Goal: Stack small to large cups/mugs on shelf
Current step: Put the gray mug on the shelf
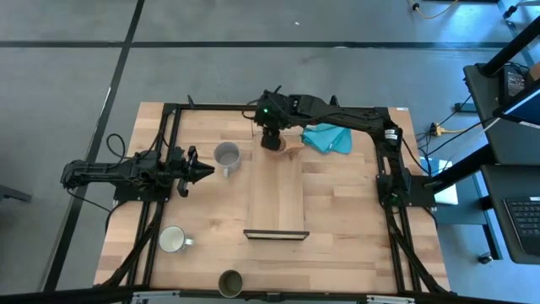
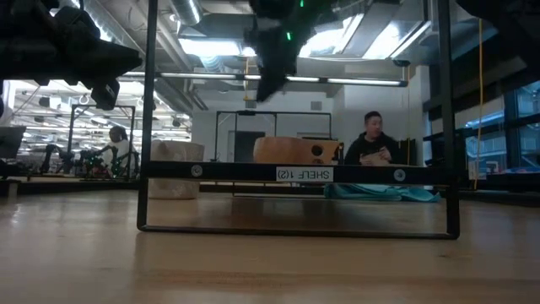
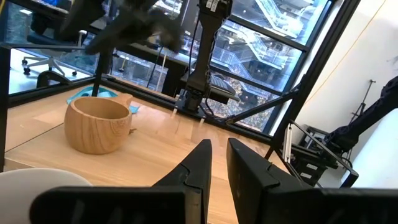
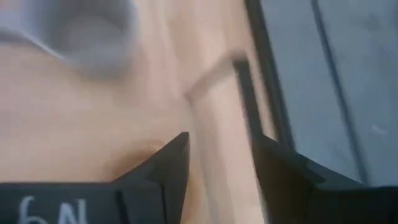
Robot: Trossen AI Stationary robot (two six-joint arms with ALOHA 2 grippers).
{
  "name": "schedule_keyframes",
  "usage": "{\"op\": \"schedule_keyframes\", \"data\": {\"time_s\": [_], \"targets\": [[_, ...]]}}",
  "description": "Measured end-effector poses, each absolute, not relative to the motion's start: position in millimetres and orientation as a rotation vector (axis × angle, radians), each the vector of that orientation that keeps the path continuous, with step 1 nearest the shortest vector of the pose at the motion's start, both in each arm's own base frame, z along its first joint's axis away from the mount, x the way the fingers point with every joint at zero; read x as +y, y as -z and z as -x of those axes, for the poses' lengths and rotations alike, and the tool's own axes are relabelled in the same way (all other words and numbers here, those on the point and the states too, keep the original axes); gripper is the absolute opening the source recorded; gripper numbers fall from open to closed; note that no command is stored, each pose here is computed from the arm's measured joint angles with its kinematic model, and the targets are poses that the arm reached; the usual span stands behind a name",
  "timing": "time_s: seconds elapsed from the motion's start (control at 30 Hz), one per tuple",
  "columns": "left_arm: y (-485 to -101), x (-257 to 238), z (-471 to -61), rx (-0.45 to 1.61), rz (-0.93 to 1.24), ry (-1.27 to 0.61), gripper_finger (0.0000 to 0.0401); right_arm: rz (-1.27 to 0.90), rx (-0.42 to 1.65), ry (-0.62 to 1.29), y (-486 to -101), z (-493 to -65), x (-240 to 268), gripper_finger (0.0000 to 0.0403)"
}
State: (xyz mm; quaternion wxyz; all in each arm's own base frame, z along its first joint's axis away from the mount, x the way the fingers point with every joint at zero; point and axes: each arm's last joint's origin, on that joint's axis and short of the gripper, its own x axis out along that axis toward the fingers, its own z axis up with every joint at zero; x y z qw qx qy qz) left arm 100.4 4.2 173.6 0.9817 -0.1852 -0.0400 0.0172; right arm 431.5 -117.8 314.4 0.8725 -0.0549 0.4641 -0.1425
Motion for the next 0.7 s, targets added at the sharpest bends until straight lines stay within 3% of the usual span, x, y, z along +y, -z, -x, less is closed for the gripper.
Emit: {"op": "schedule_keyframes", "data": {"time_s": [0.17,0.37,0.53,0.7], "targets": [[-173,4,-100,-0.08,0.372,-0.035,0.0044,-0.078,0.824,0.157,-338,-441,-93,0.0174],[-174,4,-100,-0.08,0.372,-0.034,0.0044,-0.12,0.795,0.12,-343,-447,-68,0.0174],[-174,4,-100,-0.081,0.372,-0.035,0.0044,-0.318,0.72,0.008,-348,-453,-60,0.0174],[-173,4,-100,-0.08,0.349,-0.036,0.0044,-0.354,0.586,-0.002,-360,-460,-60,0.0174]]}}
